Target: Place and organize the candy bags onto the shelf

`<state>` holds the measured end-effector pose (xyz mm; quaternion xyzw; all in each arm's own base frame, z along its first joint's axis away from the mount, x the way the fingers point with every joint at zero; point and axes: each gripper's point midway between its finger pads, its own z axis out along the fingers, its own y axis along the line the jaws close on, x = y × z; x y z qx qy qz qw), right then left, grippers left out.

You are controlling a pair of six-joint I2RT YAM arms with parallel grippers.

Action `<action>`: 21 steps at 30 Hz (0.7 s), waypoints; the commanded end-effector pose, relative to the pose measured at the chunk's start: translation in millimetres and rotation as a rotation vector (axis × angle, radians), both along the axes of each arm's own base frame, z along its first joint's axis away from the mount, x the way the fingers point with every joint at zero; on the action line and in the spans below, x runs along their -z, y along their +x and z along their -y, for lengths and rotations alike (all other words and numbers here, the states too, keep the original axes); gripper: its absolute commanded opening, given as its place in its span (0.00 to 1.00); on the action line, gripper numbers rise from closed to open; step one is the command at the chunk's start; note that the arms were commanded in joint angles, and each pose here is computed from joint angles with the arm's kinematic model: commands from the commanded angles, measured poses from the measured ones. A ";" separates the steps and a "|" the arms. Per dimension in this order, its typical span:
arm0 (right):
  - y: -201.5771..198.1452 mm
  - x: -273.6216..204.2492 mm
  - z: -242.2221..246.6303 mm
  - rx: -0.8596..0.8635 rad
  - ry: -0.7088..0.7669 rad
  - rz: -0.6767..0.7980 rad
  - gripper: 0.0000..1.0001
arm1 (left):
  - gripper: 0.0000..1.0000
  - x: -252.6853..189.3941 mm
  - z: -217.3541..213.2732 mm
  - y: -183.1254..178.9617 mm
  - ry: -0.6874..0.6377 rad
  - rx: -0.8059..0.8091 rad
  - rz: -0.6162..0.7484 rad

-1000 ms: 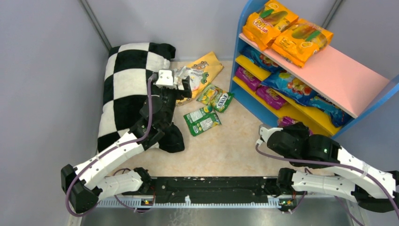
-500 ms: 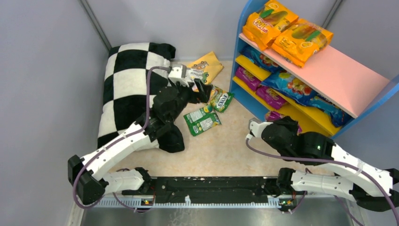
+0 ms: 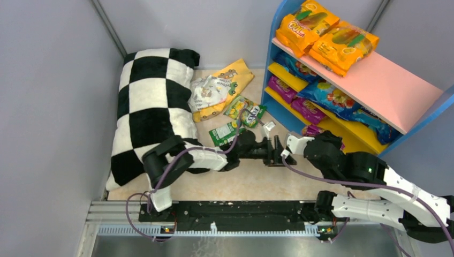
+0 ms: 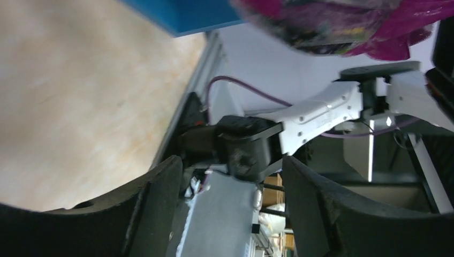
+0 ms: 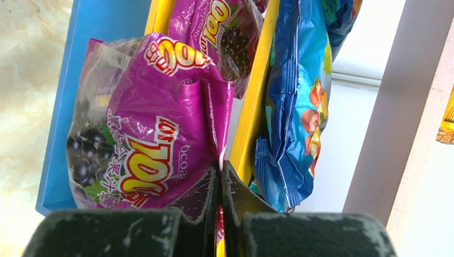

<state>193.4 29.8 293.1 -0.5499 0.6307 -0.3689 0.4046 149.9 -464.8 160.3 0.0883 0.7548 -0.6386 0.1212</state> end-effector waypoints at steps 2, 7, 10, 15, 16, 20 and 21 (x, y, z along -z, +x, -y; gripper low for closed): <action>4.4 -28.8 3.9 0.034 0.068 0.095 0.00 | 0.70 -73.2 51.5 -17.0 -0.311 0.137 -0.006; 4.7 -31.3 2.1 0.021 0.092 0.104 0.00 | 0.54 -38.7 89.4 6.1 -0.185 0.039 -0.084; 4.4 -30.4 1.6 0.009 0.093 0.101 0.00 | 0.44 -35.9 105.2 20.8 -0.183 -0.002 -0.095; 1.2 -26.7 4.0 -0.009 0.081 0.076 0.00 | 0.40 -43.6 131.7 38.1 -0.197 -0.006 -0.095; -0.2 -23.9 6.3 -0.011 0.064 0.064 0.00 | 0.40 -44.6 134.9 40.9 -0.194 -0.009 -0.093; -5.2 -17.2 10.9 -0.036 0.034 0.024 0.00 | 0.40 -41.2 139.1 51.1 -0.154 -0.057 -0.105; -6.2 -16.8 10.9 -0.048 0.038 0.018 0.00 | 0.40 -41.8 140.4 53.0 -0.151 -0.066 -0.111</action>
